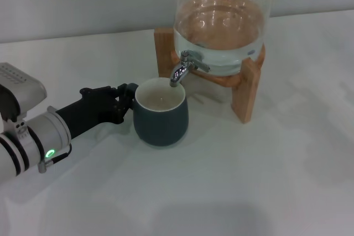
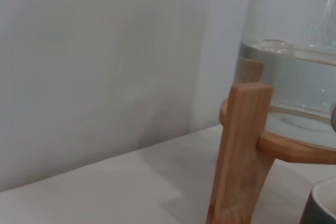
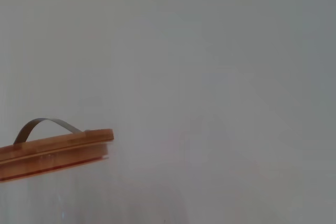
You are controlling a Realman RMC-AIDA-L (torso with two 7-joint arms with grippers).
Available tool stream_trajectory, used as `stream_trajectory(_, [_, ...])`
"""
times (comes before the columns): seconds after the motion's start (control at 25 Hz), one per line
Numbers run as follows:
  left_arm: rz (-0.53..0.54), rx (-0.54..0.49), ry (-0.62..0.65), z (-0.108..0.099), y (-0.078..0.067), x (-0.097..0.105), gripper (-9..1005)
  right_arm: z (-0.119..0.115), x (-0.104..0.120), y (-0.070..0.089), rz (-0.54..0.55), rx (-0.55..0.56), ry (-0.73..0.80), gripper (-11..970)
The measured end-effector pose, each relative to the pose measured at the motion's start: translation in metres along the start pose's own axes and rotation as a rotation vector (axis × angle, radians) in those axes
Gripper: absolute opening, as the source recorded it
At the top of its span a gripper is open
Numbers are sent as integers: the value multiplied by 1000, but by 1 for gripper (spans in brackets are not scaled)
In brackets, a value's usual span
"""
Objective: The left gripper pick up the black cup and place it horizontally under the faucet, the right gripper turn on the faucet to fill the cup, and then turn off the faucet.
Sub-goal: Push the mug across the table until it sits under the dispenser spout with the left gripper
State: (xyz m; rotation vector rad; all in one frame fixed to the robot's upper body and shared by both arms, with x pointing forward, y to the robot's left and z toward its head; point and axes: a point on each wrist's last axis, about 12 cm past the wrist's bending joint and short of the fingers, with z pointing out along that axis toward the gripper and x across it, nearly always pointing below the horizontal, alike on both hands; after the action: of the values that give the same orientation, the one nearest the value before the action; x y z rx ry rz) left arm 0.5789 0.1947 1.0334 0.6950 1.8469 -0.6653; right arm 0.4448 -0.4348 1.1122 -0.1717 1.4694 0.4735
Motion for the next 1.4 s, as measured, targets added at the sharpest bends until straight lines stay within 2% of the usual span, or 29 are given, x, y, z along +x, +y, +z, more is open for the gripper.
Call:
stream_trajectory(0.64, [28,-13,35,13,3,-11,154,0,1,0,6,3,0,686])
stream_trajectory(1.0, [69,28,60,22,-4,-16,155,-2,2,0,12,6,-1,687])
stream_trajectory(1.4, [69,33,68,21,-6,-13,157,-2,3,0,17,9,-6,687])
